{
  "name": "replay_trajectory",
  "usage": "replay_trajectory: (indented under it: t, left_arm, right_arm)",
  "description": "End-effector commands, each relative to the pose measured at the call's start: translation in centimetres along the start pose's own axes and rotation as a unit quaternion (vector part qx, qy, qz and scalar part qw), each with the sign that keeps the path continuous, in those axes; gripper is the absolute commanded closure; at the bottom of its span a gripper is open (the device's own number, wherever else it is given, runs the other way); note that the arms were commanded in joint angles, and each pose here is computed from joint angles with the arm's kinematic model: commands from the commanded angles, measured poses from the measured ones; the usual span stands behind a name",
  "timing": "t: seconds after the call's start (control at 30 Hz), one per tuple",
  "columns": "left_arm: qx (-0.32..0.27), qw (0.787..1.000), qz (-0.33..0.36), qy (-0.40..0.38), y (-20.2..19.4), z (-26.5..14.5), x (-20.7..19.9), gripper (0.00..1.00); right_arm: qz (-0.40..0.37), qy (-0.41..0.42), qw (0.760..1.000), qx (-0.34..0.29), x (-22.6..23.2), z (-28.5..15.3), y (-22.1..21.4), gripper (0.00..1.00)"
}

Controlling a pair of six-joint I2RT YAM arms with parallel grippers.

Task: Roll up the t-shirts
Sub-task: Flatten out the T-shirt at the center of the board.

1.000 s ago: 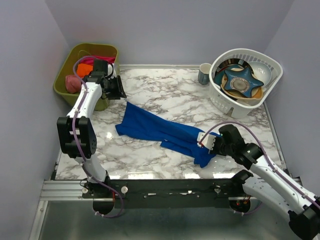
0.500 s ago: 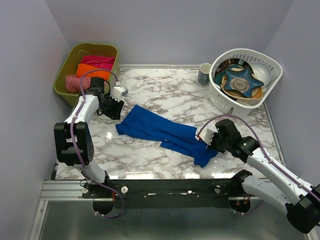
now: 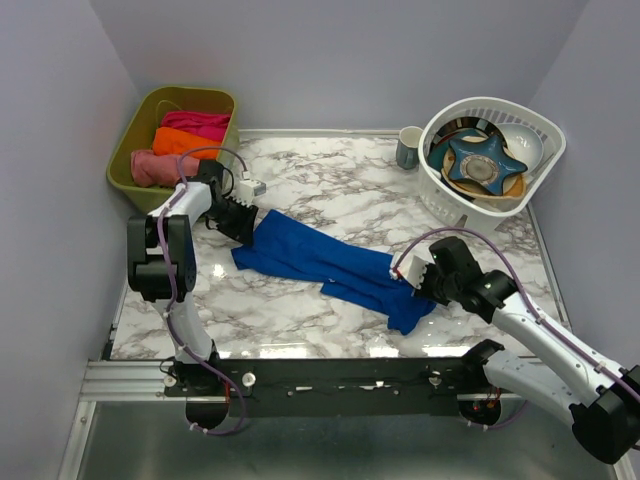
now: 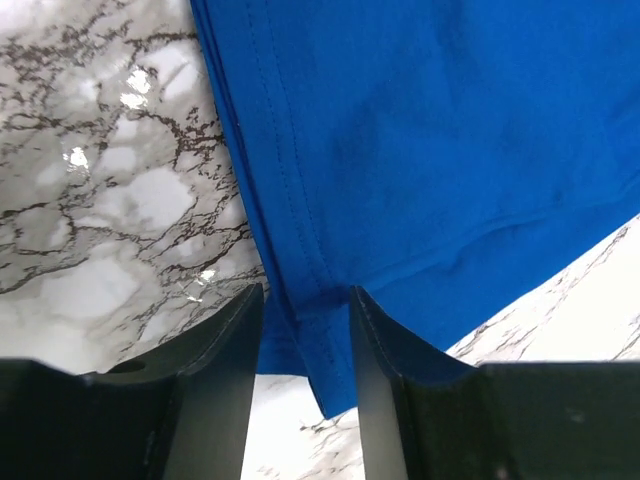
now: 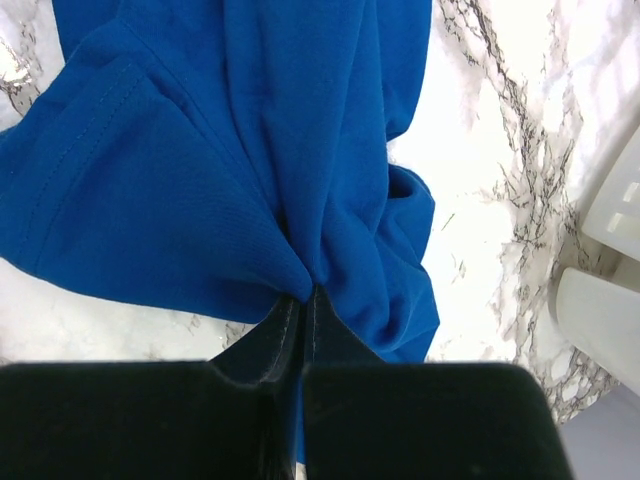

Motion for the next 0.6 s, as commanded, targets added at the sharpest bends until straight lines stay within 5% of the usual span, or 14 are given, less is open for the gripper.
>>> replay_trajectory:
  t: [0.0, 0.47, 0.57]
  left_arm:
    - [0.001, 0.999, -0.021, -0.026, 0.0, 0.5, -0.4, 0.56]
    - [0.015, 0.999, -0.027, -0.038, -0.1, 0.9, -1.7, 0.71]
    - [0.011, 0.999, -0.025, -0.039, 0.0, 0.7, -1.8, 0.87]
  right_arm:
    - [0.010, 0.005, 1.000, -0.009, -0.1, -0.3, 0.6, 0.91]
    - [0.008, 0.005, 1.000, -0.011, -0.1, 0.1, 0.5, 0.91]
    - [0.009, 0.006, 1.000, -0.013, 0.0, 0.1, 0.5, 0.91]
Point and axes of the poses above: each gripper's point midway between its finger pads, its own z axis out along the fingers, its own x axis along the line the jaws close on, y = z × x, the point moved 5 cm from there along -z, back along the fingers, and after that the axes turned 4 degrees about z, right-handed, at the moved point
